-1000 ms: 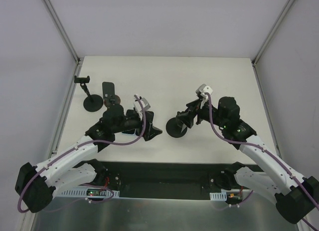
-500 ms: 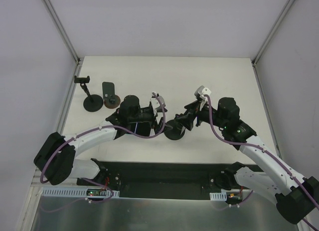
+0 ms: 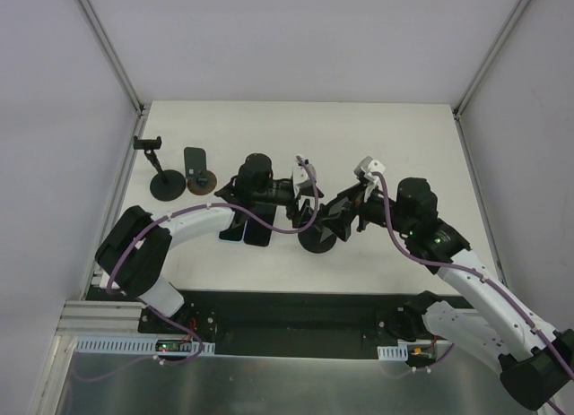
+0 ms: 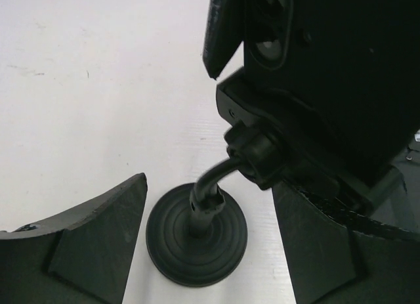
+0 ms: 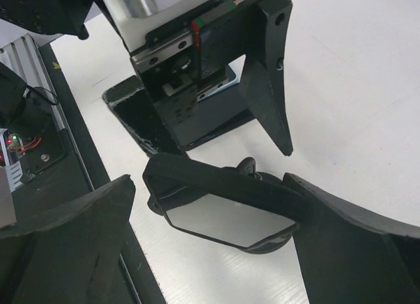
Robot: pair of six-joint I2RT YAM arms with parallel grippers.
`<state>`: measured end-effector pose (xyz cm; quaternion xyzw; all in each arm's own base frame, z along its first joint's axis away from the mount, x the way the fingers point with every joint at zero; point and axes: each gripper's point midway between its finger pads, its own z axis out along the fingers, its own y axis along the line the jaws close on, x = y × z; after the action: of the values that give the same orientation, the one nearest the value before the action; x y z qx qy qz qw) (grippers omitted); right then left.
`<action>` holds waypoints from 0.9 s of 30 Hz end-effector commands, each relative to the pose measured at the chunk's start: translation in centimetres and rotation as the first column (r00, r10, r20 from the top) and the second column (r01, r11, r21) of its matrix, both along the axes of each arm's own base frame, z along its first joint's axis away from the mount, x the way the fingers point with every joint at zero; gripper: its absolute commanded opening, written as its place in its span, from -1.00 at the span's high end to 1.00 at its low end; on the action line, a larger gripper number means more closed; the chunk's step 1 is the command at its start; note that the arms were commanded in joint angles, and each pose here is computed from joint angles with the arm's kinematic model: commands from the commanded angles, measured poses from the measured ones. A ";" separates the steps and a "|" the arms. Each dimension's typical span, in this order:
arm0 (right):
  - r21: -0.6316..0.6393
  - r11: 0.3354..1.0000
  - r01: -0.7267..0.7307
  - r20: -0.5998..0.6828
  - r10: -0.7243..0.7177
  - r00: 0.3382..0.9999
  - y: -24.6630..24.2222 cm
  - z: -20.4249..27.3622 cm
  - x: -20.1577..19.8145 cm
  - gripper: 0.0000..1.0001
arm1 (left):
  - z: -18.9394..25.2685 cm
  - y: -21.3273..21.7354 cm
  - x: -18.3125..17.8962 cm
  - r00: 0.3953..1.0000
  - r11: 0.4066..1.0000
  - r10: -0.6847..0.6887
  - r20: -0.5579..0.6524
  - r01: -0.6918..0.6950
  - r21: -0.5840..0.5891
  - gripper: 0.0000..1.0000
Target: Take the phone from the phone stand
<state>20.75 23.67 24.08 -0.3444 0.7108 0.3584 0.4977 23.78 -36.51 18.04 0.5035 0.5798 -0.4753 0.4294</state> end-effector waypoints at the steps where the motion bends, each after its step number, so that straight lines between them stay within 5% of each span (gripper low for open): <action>1: 0.059 0.998 0.023 0.085 -0.028 0.996 -0.3 4.0 0.0 -0.93 | 2.4 -1.9 0.0 0.992 0.991 -0.109 0.072 0.114 -0.069 -0.49; 16: 0.095 0.935 0.341 0.150 -0.352 0.924 -5.1 4.8 2.7 -0.93 | 1.5 -4.4 -1.0 0.992 0.988 -0.130 -0.004 0.129 -0.090 -0.31; 23: 0.085 0.910 0.405 0.124 -0.413 0.902 -6.1 4.2 3.1 -0.94 | 1.0 -4.0 0.1 0.997 0.993 0.062 -0.052 -0.067 -0.100 0.22; 27: 0.071 0.916 0.394 0.096 -0.400 0.912 -5.9 3.9 2.8 -0.95 | 1.1 -3.4 0.4 0.981 0.977 0.192 -0.024 -0.194 -0.094 0.73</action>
<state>23.38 18.09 27.32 -0.2167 0.7265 0.2489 0.6027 23.63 -40.29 16.73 0.4617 0.5986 -0.4931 0.4304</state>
